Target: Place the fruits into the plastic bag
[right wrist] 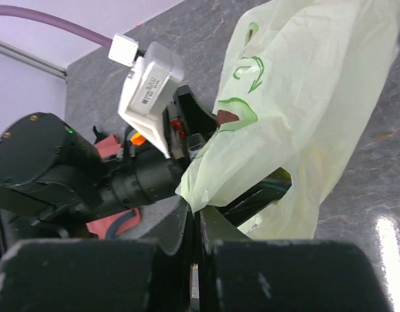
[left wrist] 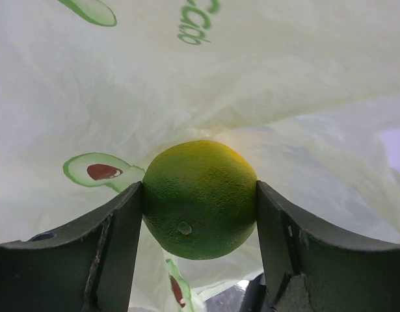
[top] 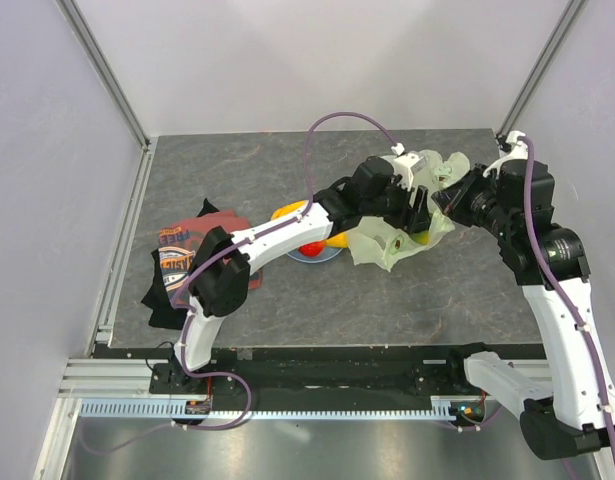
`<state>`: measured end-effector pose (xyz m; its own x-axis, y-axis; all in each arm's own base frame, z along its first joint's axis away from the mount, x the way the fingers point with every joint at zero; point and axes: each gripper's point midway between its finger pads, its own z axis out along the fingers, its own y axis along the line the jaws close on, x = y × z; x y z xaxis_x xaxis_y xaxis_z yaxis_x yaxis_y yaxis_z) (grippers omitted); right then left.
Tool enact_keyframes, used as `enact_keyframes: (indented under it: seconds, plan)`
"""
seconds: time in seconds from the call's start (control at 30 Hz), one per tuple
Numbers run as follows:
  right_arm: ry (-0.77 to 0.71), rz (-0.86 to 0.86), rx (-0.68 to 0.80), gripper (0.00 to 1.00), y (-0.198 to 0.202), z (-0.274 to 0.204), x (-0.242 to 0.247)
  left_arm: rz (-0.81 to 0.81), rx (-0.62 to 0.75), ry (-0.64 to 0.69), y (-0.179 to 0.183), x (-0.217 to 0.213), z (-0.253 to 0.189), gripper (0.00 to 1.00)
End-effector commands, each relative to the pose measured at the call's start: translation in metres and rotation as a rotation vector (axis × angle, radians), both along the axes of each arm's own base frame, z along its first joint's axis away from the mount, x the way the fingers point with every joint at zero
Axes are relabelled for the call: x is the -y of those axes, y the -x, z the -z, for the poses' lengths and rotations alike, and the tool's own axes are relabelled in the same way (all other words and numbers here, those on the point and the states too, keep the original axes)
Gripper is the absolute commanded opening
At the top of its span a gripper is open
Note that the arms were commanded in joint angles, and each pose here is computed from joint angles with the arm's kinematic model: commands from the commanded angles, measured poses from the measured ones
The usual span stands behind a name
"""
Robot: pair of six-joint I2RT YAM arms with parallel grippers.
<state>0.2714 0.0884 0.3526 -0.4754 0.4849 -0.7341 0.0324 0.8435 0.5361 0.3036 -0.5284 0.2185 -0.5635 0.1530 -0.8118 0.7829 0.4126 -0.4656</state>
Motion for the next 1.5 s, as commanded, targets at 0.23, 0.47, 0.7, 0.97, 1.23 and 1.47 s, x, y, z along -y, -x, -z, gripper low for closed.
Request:
enact_keyframes:
  seconds: [0.23,0.47,0.7,0.97,1.23,1.47]
  plan:
    - [-0.121,-0.018,0.04,0.04,-0.018,-0.015,-0.018,-0.223,0.126,-0.237,-0.048,-0.035,0.033,0.51]
    - [-0.034,0.064,0.0,0.05,-0.017,0.003,0.002,-0.298,0.195,-0.233,-0.059,-0.053,-0.004,0.52]
    - [0.129,0.143,-0.097,0.05,0.003,0.042,0.033,-0.436,0.19,-0.316,-0.101,-0.097,0.007,0.52]
    - [0.16,0.132,-0.183,0.05,0.007,0.081,0.034,-0.481,0.277,-0.295,-0.11,-0.105,-0.023,0.52]
    - [0.074,0.067,-0.188,0.05,-0.011,0.084,0.011,-0.351,0.091,-0.154,-0.085,-0.067,-0.009,0.55]
    - [0.044,0.056,-0.177,0.05,-0.015,0.084,0.005,-0.261,0.008,-0.145,-0.074,-0.047,0.02,0.72]
